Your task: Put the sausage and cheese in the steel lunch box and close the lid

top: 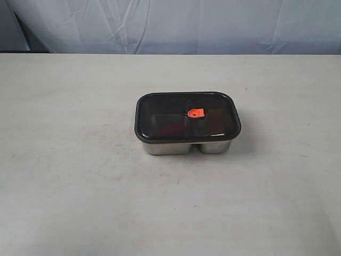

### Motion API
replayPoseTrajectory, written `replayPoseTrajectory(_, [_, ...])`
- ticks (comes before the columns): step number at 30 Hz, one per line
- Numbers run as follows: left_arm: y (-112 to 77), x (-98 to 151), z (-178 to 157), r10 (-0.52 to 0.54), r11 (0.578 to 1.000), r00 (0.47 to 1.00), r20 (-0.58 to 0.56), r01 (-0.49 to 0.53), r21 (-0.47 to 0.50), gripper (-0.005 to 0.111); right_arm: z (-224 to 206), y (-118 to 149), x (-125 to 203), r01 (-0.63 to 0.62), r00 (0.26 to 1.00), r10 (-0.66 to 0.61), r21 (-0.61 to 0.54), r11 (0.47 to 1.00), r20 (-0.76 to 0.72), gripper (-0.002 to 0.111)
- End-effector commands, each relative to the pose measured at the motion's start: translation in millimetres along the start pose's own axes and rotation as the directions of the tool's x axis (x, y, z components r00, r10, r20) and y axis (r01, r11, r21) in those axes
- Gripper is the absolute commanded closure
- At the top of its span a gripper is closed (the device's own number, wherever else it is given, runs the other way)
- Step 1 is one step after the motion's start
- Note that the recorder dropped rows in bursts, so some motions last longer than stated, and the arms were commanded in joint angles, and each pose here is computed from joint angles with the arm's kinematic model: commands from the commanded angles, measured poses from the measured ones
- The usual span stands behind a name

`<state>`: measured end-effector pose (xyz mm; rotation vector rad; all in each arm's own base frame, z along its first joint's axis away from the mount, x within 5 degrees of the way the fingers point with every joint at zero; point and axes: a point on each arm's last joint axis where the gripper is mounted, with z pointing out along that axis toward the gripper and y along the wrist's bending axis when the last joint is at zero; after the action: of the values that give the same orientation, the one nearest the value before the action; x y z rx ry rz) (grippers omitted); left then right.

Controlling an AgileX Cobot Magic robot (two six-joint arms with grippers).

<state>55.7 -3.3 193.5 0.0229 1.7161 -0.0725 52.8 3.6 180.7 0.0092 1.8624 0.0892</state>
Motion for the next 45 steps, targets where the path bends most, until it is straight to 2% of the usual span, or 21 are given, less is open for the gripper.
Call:
replayPoseTrajectory(1, [2.6, 0.2, -0.1, -0.013, 0.999, 1.000, 0.014, 0.013, -0.047, 0.107, 0.1, -0.3, 0.4, 0.004, 1.000, -0.004, 0.004, 1.000, 0.013, 0.109])
replayPoseTrajectory(45, [3.9, -0.8, -0.2, 0.015, 0.998, 1.000, 0.024, -0.013, -0.068, 0.107, 0.1, -0.3, 0.4, 0.004, 1.000, -0.004, 0.004, 1.000, 0.012, 0.109])
